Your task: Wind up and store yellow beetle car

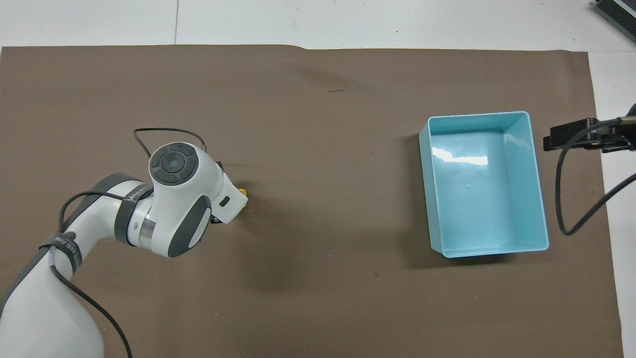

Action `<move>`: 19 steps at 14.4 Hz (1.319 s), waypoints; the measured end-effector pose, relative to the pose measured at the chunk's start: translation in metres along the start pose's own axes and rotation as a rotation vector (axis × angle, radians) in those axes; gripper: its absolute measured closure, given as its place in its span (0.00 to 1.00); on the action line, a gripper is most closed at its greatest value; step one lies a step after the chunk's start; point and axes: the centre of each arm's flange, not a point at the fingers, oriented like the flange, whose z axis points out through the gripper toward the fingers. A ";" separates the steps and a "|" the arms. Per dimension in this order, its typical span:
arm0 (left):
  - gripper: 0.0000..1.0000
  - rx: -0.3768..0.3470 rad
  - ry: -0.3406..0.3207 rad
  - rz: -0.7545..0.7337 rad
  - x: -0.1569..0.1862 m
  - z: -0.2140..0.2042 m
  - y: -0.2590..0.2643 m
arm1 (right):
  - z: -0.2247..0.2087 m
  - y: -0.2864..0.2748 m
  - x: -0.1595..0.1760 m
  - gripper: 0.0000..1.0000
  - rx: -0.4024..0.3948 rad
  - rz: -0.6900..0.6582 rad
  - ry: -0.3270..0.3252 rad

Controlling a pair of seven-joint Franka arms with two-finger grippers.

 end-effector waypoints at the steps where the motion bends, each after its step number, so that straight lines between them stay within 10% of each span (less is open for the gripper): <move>1: 0.56 0.000 0.004 0.007 -0.011 0.000 -0.002 | 0.000 0.000 0.000 0.00 0.000 0.000 0.000; 11: 0.53 -0.001 0.009 0.073 -0.048 -0.001 -0.009 | 0.000 0.000 0.000 0.00 0.000 0.000 0.000; 16: 0.01 -0.001 0.010 0.022 -0.037 -0.035 -0.020 | 0.000 0.000 0.000 0.00 0.000 0.000 0.000; 19: 0.00 0.023 0.018 -0.174 -0.035 -0.069 -0.032 | 0.000 0.000 0.000 0.00 0.000 0.000 0.000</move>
